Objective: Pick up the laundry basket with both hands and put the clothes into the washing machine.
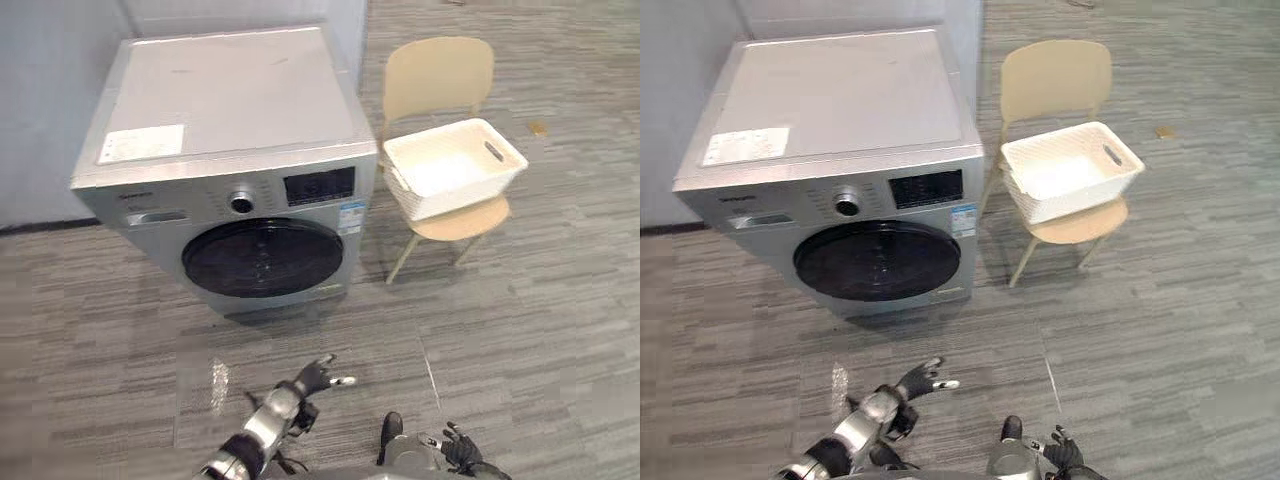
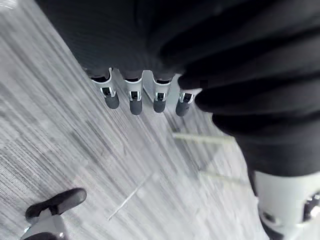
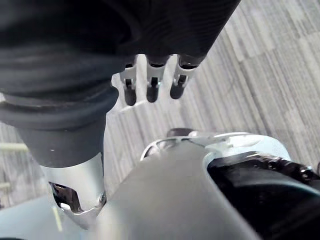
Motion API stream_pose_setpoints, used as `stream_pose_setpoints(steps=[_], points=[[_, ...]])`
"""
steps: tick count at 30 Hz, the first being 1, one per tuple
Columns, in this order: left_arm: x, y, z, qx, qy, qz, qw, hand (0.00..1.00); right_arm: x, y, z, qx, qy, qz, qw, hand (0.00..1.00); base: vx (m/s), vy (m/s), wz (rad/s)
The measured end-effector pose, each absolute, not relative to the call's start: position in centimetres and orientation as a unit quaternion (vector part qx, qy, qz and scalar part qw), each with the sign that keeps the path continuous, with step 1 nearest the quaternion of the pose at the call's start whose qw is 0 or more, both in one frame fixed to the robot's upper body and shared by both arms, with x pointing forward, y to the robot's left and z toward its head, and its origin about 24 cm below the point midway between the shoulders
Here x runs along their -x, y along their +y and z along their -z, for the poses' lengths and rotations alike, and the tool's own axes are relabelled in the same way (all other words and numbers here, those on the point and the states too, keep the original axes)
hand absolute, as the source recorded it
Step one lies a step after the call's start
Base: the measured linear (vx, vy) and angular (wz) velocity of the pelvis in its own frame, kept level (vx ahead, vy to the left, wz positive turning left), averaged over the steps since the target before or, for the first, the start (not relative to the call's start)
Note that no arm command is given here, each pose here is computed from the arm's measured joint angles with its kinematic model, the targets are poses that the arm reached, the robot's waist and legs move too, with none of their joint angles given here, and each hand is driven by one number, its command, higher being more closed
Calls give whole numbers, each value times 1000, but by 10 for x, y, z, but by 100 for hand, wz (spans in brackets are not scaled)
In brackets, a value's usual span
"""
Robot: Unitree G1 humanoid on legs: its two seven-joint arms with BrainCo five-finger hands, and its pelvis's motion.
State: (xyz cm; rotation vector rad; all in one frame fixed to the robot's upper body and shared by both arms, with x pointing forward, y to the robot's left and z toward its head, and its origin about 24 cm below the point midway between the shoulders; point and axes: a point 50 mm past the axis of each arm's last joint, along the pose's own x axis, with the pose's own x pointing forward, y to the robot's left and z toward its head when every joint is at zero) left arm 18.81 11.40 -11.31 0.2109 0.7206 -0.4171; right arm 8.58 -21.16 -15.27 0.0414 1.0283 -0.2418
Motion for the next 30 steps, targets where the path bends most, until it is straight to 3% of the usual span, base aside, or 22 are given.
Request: stream_pose_setpoints(steps=[2, 7, 13, 21, 26, 30], points=[[-177, 139, 111, -61, 343, 137, 927, 0, -81, -219, 155, -8, 505, 119, 855, 0, 5, 1, 113], [-167, 163, 100, -17, 294, 31, 955, 0, -72, -229, 158, 5, 520, 154, 840, 0, 26, 67, 158], [-134, 182, 115, -39, 334, -76, 939, 0, -77, -230, 158, -42, 502, 229, 833, 0, 296, 207, 146], [-108, 198, 132, -69, 390, -100, 913, 0, -101, -222, 147, -75, 432, 243, 865, 0, 389, 4, 168], [-123, 211, 127, -90, 372, -96, 919, 0, -101, -193, 148, -121, 423, 234, 867, 0, 311, -352, 149], [-128, 184, 133, -61, 382, -81, 918, 0, -106, -197, 143, -107, 412, 184, 886, 0, 128, -338, 52]])
